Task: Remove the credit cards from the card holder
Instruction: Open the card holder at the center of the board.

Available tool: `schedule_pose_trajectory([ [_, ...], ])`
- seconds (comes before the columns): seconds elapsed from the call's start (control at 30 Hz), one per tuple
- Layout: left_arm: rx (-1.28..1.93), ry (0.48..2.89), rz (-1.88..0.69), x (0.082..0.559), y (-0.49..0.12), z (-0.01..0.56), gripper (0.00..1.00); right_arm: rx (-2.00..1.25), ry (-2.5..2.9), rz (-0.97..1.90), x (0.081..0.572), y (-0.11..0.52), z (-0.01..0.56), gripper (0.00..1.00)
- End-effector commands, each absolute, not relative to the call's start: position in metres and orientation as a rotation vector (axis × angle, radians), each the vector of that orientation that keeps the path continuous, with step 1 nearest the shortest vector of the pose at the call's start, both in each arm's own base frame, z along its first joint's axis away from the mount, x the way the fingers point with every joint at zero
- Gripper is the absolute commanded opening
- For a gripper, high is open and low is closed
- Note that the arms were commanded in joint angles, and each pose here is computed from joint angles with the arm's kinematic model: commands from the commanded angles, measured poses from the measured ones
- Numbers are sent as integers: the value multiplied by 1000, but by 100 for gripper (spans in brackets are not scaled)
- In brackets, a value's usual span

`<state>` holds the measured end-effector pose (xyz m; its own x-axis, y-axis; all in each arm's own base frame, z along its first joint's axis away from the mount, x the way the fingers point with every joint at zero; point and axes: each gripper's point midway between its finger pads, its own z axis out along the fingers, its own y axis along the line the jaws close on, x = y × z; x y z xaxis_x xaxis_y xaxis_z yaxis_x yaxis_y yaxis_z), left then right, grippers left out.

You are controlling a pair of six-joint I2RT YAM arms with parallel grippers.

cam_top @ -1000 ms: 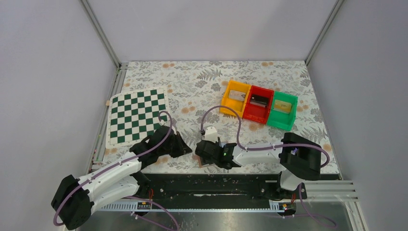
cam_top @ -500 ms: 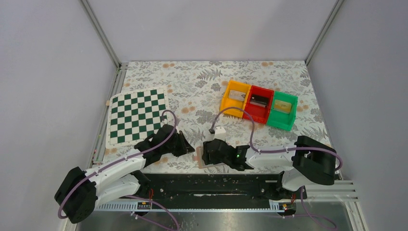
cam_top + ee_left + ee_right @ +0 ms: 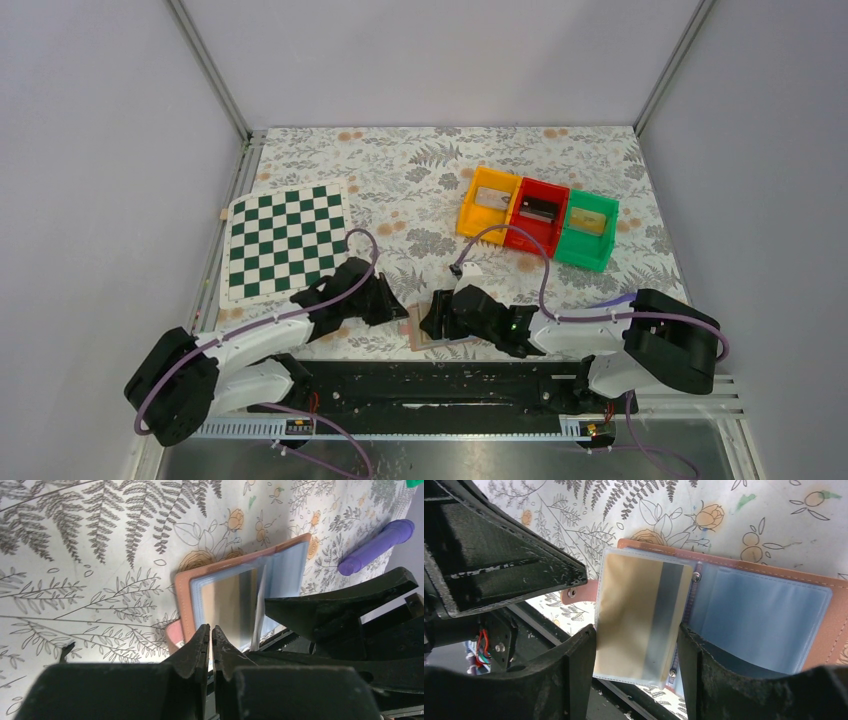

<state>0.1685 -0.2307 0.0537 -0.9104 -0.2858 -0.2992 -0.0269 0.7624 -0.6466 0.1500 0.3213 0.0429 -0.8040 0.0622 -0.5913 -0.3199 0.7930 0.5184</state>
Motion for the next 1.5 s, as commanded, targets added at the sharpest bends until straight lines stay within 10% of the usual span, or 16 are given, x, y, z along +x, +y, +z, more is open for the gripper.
schedule_pose_trajectory([
  [0.0,-181,2502,-1033,179,-246,70,6,-136,2286,997,156,339,71,47],
  [1.0,-16,2518,-1230,161,-291,83,6,-123,2295,931,161,325,75,78],
  [1.47,62,2503,-1300,158,-315,90,7,-109,2286,782,167,294,86,52],
])
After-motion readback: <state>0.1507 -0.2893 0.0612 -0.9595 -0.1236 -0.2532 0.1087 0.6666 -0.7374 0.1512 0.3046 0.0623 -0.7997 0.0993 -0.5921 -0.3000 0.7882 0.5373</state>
